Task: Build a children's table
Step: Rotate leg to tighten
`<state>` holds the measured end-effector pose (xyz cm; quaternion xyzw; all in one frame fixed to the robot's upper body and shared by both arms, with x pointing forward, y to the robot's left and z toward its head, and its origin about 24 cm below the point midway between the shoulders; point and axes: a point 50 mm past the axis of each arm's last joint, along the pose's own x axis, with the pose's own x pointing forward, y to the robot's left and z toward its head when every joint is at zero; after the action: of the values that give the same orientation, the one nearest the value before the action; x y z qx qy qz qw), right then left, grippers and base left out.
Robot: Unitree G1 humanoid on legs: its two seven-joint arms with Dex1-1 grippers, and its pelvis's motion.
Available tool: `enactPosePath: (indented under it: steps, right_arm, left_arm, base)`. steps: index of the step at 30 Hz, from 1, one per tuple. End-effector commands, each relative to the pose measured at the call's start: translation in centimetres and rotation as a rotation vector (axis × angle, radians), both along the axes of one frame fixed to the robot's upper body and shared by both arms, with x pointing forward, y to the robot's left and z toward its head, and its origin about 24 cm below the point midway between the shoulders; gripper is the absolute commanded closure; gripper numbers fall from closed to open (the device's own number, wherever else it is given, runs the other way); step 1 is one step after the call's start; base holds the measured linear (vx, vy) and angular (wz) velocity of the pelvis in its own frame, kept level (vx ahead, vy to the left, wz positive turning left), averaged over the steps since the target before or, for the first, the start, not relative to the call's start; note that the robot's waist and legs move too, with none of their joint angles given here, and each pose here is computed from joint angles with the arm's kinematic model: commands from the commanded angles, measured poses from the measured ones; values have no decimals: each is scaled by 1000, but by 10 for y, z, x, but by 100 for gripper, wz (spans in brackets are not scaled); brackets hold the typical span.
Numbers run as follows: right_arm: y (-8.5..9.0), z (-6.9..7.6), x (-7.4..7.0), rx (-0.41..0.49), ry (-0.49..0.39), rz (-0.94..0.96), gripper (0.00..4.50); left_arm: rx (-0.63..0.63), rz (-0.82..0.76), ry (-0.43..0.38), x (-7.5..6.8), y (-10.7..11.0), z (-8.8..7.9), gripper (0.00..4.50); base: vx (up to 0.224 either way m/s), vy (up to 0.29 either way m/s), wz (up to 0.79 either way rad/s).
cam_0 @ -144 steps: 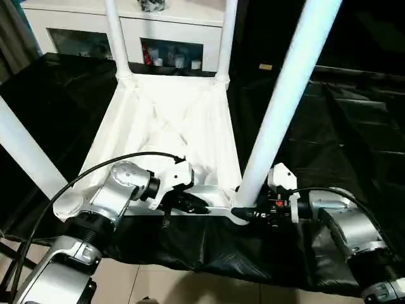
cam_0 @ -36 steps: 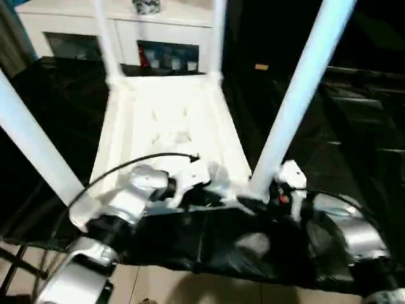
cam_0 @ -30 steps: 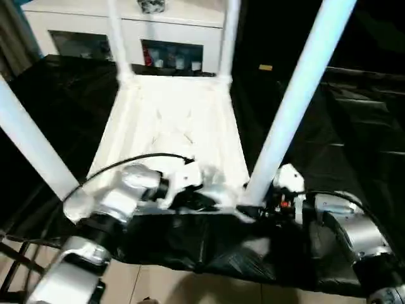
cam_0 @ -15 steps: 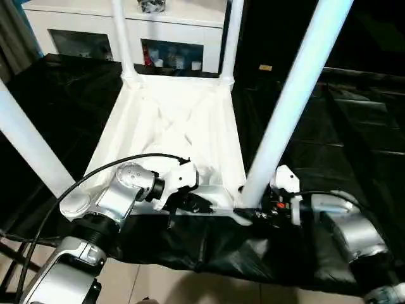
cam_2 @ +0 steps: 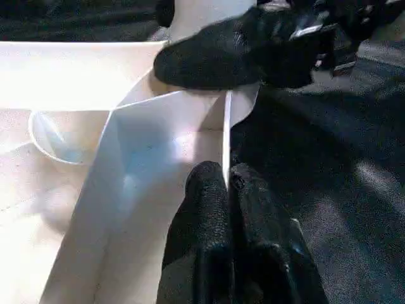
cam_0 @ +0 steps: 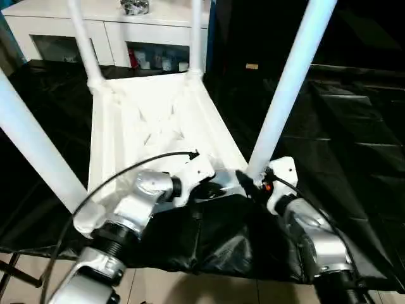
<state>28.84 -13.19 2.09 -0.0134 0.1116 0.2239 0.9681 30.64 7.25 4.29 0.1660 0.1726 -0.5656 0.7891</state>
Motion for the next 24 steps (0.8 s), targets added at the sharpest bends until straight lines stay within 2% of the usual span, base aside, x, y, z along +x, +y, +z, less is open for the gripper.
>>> enactPosePath:
  steps: [1, 5, 6, 7, 9, 14, 15, 18, 19, 24]
  right_arm:
    - [23, -1, -5, 28, 23, 114, 110]
    - [10, 2, -11, 4, 20, 206, 75]
    - [-3, 7, -17, -14, 0, 277, 75]
    - [-5, 8, -18, -17, -3, 286, 75]
    - [-20, 14, -26, -33, -10, 359, 75]
    - [-61, 26, -40, -47, 35, 469, 75]
    - [-75, 29, -43, -77, 54, 494, 75]
    - [-96, 33, -49, -125, 84, 529, 75]
    - [-113, 38, -53, -149, 118, 528, 75]
    - [-141, 51, -59, -157, 157, 479, 75]
  left_arm:
    - [-67, -120, 20, -15, -31, 0, 450]
    - [-65, -129, 25, -17, -29, 0, 450]
    - [-61, -144, 22, -17, -26, 0, 450]
    - [-61, -146, 21, -16, -25, 0, 450]
    - [-59, -163, 19, -16, -21, 0, 450]
    - [-17, -230, 8, -15, -7, 0, 450]
    - [2, -250, 6, -15, -1, 0, 450]
    - [22, -292, 3, -15, 6, 1, 450]
    - [29, -334, 6, -15, 11, 2, 450]
    - [25, -417, 29, -19, 18, 5, 450]
  base:
    - [0, 0, 0]
    - [0, 0, 0]
    - [0, 0, 0]
    - [0, 0, 0]
    - [0, 0, 0]
    - [0, 0, 0]
    - [0, 0, 0]
    - [0, 0, 0]
    - [0, 0, 0]
    - [0, 0, 0]
